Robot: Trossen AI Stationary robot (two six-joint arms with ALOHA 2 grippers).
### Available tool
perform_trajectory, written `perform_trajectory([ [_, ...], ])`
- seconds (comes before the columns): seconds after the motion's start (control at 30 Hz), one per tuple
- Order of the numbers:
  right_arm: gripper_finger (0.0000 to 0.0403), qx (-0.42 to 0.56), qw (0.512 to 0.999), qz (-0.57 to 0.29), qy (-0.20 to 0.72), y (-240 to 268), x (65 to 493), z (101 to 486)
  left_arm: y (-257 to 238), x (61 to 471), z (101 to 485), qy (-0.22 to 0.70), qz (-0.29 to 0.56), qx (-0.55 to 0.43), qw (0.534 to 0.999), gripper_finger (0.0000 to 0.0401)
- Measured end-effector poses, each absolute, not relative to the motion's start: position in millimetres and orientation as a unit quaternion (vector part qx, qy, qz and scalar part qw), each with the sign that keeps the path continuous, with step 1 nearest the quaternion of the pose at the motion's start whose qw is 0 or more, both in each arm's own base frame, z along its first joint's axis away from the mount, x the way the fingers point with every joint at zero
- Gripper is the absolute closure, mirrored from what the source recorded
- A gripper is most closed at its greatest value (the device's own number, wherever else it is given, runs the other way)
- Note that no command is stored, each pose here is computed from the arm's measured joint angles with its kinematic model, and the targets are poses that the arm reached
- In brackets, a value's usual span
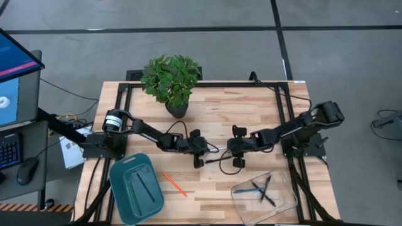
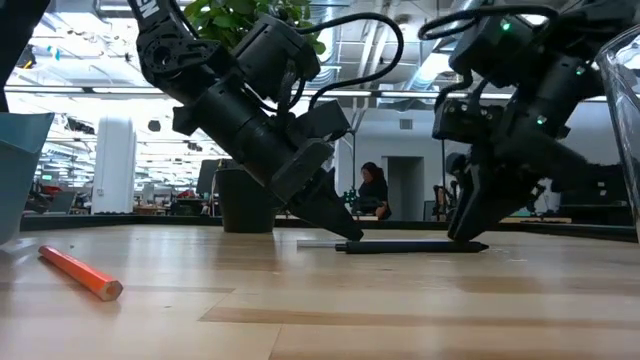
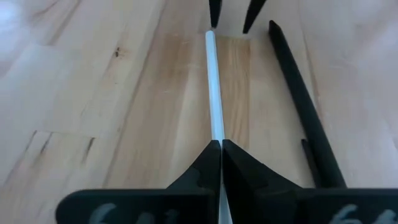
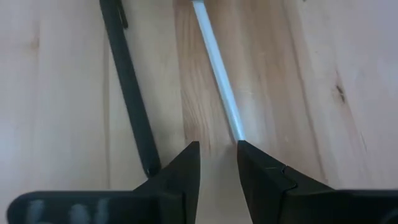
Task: Sort pens & pencils
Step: Put the white pencil into the blue bin
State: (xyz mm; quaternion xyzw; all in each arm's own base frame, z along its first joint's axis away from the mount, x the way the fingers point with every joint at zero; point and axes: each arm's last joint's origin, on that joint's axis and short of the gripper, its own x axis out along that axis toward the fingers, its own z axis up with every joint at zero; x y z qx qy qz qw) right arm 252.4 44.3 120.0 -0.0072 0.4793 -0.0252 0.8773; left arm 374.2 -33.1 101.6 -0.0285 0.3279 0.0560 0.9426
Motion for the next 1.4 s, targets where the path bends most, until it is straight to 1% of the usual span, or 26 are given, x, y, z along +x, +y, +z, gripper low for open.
perform_trajectory([
  [0.33, 0.0276, -0.014, 0.875, -0.019, 0.484, 37.5, 255.4, 115.4, -33.5, 374.5, 101.9, 0.327, 0.050, -0.029, 0.943, 0.0401],
  [0.73, 0.0276, -0.039, 0.889, -0.002, 0.455, 33.2, 253.8, 133.0, -33.5, 373.5, 100.9, 0.335, 0.047, -0.025, 0.941, 0.0401],
  [1.0, 0.0276, -0.057, 0.881, 0.001, 0.469, 26.1, 259.9, 117.8, -34.6, 373.2, 100.7, 0.341, 0.024, -0.023, 0.940, 0.0401],
  [1.4, 0.0276, -0.035, 0.899, 0.044, 0.435, 23.1, 276.4, 100.0, -35.1, 371.8, 99.5, 0.352, 0.015, -0.025, 0.935, 0.0401],
])
